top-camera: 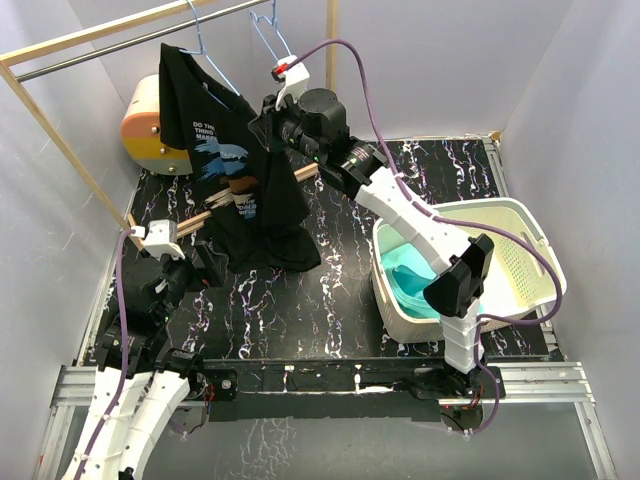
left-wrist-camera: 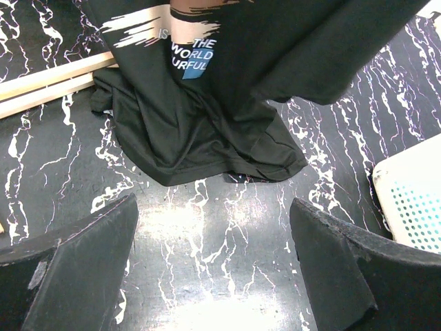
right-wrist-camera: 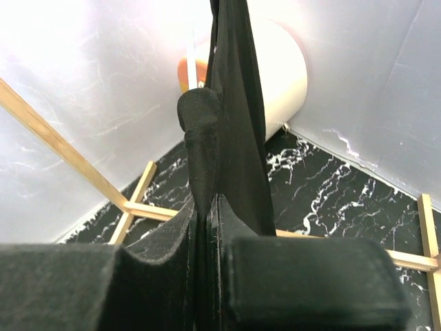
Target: Remove the t-shirt from the hanger
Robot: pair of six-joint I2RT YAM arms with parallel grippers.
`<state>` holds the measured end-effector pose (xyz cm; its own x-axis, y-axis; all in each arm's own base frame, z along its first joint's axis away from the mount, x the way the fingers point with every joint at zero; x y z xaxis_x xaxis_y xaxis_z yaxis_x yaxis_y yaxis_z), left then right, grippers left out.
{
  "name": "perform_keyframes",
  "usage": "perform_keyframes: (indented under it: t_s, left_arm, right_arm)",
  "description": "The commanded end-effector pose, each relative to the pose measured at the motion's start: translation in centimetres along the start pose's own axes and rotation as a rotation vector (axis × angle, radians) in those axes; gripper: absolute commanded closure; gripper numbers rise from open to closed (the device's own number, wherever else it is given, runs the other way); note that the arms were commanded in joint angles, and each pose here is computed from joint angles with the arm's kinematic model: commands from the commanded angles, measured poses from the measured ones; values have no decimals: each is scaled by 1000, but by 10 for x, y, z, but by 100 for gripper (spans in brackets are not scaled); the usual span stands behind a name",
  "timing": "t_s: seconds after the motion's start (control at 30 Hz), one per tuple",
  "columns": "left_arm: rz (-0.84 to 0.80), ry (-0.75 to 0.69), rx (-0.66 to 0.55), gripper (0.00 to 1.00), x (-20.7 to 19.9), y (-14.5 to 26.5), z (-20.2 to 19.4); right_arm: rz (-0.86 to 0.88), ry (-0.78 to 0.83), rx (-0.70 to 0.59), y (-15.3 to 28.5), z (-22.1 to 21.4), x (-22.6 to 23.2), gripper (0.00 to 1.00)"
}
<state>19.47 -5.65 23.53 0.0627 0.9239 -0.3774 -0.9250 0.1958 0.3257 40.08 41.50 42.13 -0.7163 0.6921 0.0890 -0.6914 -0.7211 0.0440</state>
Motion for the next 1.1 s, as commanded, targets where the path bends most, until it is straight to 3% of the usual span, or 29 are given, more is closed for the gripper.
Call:
perform_keyframes:
  t_s: [0.0,0.43,0.8,1.07]
  left_arm:
    - [-10,0,-7,10,-2,0,2]
    - [-7,0,-21,10,-1,3,3]
    - [-9,0,-21,10,-1,3,3]
    - [-32,-6,-29,6,-6,5,6]
  right_arm:
    - [20,-49,-355,40,107,8,92]
    - [72,-98,-604,83,164,17,92]
    - [71,-89,-643,112,179,18,92]
    - [101,-86,-600,148,172,24,92]
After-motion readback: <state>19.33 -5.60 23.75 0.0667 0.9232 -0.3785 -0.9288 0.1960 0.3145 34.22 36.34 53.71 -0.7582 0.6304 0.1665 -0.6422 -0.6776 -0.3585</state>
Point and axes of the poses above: each gripper's point midway between its finger pads, its own y axis back along the fingers, its own x axis along the line the jaws close on, z = x × y, the point moved 2 cm from there along y, back along the fingers, and after that the axes turned 6 degrees about y, right-handed, at the moved point
